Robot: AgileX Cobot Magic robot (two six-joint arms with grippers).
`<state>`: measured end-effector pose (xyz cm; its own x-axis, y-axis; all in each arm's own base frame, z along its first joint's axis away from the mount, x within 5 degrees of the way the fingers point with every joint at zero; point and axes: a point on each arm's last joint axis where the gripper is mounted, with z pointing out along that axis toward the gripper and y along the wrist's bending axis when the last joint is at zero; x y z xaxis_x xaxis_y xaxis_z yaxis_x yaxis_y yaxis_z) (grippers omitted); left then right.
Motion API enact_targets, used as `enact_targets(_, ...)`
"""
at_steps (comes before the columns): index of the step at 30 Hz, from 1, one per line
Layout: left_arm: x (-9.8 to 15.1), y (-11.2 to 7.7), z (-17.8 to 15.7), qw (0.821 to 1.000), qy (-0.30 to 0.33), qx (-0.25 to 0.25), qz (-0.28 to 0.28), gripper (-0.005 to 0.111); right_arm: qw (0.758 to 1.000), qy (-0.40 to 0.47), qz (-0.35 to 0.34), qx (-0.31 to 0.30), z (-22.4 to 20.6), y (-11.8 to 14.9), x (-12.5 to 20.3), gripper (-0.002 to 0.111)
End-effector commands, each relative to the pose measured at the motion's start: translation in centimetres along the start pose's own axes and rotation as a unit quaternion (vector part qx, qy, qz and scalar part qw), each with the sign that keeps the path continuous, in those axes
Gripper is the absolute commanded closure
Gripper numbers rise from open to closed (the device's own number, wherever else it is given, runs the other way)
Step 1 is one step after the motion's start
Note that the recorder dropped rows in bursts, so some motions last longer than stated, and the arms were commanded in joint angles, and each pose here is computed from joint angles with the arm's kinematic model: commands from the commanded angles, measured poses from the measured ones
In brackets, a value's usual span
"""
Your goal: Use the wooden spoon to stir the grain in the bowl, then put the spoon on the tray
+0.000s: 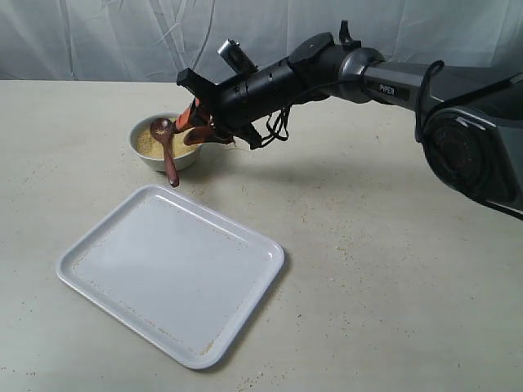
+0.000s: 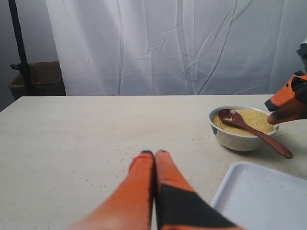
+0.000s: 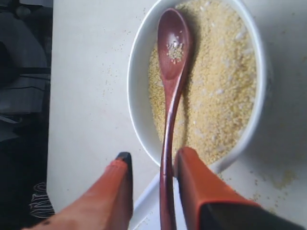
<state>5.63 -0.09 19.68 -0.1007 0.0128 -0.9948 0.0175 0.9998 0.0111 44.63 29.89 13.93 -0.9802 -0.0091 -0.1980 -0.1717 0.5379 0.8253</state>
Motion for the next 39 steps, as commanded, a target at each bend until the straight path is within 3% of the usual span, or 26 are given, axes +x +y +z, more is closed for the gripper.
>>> enact_targets(1,0.0,0.0,0.0,1.000,-0.004,0.003,0.000,0.107,0.999,-0.015,-0.035,0.027,-2.0,1.6,-0.7,0.076)
enact_targets(6,0.0,0.0,0.0,1.000,-0.004,0.003,0.000,0.107,0.996,-0.008,-0.076,0.050,-4.0,2.8,-0.8,0.078)
enact_targets(11,0.0,0.0,0.0,1.000,-0.004,0.003,0.000,0.107,0.989,0.028,-0.118,0.082,-5.7,4.1,-0.3,0.109)
enact_targets(18,0.0,0.0,0.0,1.000,-0.004,0.003,0.000,0.107,0.983,0.065,-0.125,0.122,-7.3,5.0,0.5,0.109)
enact_targets(21,0.0,0.0,0.0,1.000,-0.004,0.003,0.000,0.107,0.972,0.074,-0.134,0.177,-7.1,5.3,1.2,0.109)
enact_targets(26,0.0,0.0,0.0,1.000,-0.004,0.003,0.000,0.107,0.938,0.008,-0.206,0.280,-6.4,8.9,2.4,0.109)
enact_targets(31,0.0,0.0,0.0,1.000,-0.004,0.003,0.000,0.107,0.925,-0.029,-0.275,0.260,-3.1,13.1,5.2,0.109)
enact_targets(39,0.0,0.0,0.0,1.000,-0.004,0.003,0.000,0.107,0.920,-0.001,-0.291,0.261,3.0,12.3,8.6,0.109)
